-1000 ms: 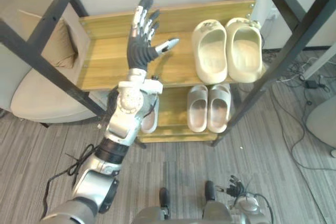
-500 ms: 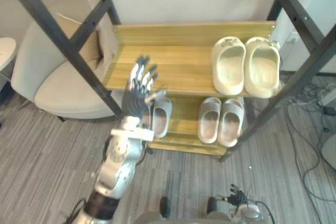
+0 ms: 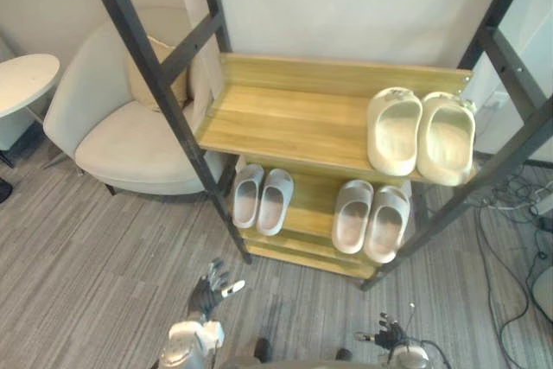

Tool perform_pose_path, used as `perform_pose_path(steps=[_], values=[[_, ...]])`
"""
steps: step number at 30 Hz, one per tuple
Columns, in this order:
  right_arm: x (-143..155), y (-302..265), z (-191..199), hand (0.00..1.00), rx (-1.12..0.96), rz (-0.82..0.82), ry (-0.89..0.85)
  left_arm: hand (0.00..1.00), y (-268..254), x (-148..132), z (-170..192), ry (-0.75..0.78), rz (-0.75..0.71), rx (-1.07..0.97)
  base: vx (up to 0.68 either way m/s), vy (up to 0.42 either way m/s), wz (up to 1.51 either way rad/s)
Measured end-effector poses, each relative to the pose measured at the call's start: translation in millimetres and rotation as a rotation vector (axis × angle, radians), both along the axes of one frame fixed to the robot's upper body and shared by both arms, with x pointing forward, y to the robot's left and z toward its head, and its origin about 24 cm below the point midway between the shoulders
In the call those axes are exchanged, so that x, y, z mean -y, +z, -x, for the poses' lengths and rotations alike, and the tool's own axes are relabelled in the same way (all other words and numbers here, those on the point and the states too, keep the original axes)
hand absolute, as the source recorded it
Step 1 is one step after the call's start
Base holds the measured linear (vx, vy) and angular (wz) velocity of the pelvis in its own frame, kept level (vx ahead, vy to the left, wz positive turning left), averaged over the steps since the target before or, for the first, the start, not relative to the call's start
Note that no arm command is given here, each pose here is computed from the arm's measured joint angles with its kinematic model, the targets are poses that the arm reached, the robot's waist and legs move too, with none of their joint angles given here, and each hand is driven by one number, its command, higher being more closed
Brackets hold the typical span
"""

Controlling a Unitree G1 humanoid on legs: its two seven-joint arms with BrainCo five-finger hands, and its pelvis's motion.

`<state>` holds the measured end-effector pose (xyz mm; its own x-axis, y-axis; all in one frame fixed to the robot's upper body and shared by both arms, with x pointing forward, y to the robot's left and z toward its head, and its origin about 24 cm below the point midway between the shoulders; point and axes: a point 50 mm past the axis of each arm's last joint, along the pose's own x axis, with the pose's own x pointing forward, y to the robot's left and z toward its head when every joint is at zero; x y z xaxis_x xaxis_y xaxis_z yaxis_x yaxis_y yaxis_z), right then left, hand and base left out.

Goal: Organize the slippers on the shoe rack

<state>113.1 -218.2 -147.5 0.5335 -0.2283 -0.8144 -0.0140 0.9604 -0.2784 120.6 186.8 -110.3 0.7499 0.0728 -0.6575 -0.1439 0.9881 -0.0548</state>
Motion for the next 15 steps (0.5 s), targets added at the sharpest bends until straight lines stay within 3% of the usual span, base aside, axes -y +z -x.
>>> perform_pose_path(steps=[7, 15], values=[[-7.1, -0.3, -3.8, 0.00, 0.010, -0.014, -0.003, 0.00, -30.5, -7.5, 31.0, 0.051, -0.095, -0.214, 0.00, 0.000, -0.05], [-9.4, -2.2, -1.9, 0.00, 0.003, -0.025, -0.038, 0.00, -36.0, -15.2, 30.6, 0.079, -0.172, -0.262, 0.00, -0.012, -0.02]])
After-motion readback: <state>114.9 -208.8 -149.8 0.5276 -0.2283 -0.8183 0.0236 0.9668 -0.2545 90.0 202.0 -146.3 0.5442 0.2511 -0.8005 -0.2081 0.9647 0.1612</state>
